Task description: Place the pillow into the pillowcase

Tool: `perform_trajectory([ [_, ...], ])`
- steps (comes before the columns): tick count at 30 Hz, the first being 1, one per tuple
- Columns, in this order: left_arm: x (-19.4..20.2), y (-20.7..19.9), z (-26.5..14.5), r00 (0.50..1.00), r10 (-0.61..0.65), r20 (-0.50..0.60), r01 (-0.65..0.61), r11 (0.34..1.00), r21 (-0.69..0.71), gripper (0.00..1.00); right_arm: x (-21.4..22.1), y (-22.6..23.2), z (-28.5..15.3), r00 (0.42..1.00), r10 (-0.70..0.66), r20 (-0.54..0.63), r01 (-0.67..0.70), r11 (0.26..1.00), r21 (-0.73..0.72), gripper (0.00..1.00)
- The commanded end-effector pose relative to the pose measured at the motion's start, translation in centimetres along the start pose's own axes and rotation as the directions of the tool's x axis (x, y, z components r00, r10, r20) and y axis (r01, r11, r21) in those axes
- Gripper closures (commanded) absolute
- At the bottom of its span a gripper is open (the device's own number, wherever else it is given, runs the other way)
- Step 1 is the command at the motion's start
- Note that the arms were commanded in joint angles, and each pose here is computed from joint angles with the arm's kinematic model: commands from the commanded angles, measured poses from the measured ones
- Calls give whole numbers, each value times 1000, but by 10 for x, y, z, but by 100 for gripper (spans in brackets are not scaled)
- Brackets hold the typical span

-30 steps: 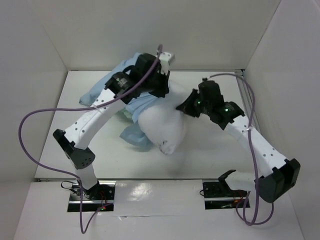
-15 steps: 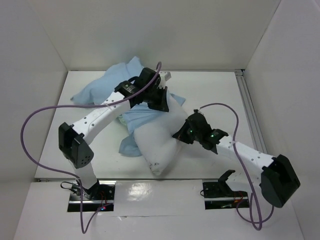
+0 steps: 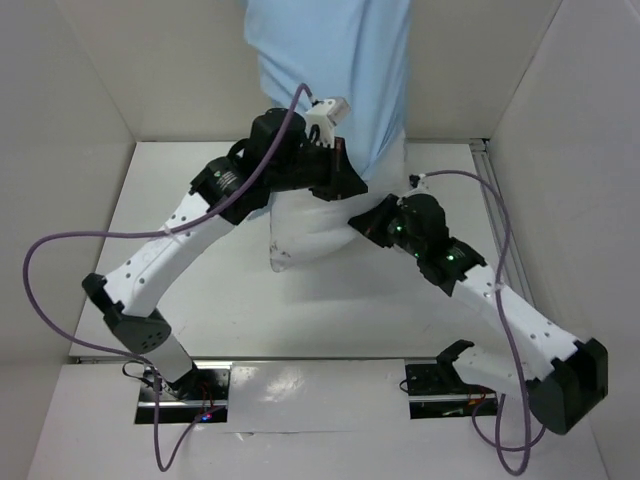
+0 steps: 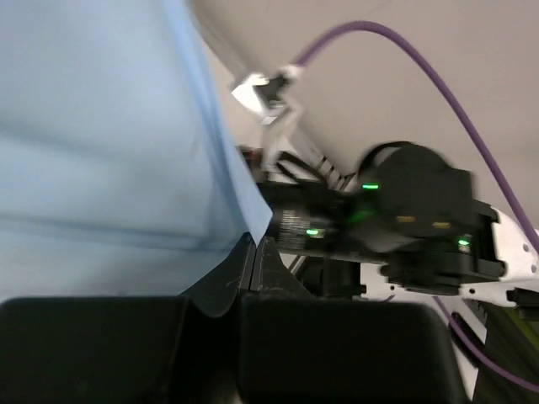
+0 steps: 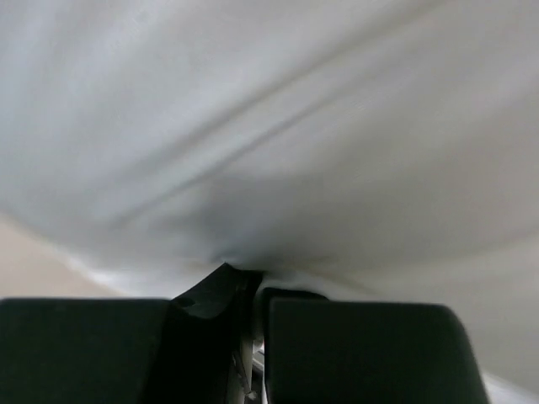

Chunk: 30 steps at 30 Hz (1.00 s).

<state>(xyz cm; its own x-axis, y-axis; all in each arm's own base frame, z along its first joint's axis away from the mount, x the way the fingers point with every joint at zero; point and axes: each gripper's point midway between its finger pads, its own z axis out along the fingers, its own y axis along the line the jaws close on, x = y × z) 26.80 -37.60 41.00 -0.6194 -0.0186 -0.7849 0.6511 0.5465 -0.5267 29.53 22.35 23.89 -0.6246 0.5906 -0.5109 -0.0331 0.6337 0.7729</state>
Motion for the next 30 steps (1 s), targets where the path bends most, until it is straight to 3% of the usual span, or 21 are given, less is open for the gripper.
perform_trajectory([
  [1,44,-8,-4,991,-48,-123,52,998,29,100,-91,106,-81,937,50,347,74,939,-335,100],
  [4,78,35,17,977,-92,-193,72,992,-105,100,-83,88,-93,935,49,352,64,951,-304,100],
  [8,132,73,31,941,-146,-304,82,974,-213,100,-63,73,-87,962,39,270,37,962,-272,100],
  [11,138,69,30,932,-152,-329,93,978,-189,100,-54,79,-88,974,38,223,34,951,-307,100],
  [16,120,39,29,948,-107,-300,76,991,-113,100,-38,88,-85,986,27,163,30,941,-338,100],
  [20,113,26,24,953,-91,-288,71,994,-77,100,-40,89,-86,982,23,190,38,949,-312,100],
  [23,111,36,34,960,-81,-266,51,992,-117,100,-39,75,-79,978,5,208,52,962,-268,100],
  [26,107,27,46,955,-80,-284,62,996,-70,100,-36,50,-56,971,-34,236,79,980,-181,100],
  [27,96,15,42,961,-68,-268,63,998,-30,100,-41,51,-47,971,-49,233,90,982,-169,100],
  [30,46,-52,12,984,1,-176,24,990,138,100,-86,110,-69,935,-97,342,196,943,-269,100],
])
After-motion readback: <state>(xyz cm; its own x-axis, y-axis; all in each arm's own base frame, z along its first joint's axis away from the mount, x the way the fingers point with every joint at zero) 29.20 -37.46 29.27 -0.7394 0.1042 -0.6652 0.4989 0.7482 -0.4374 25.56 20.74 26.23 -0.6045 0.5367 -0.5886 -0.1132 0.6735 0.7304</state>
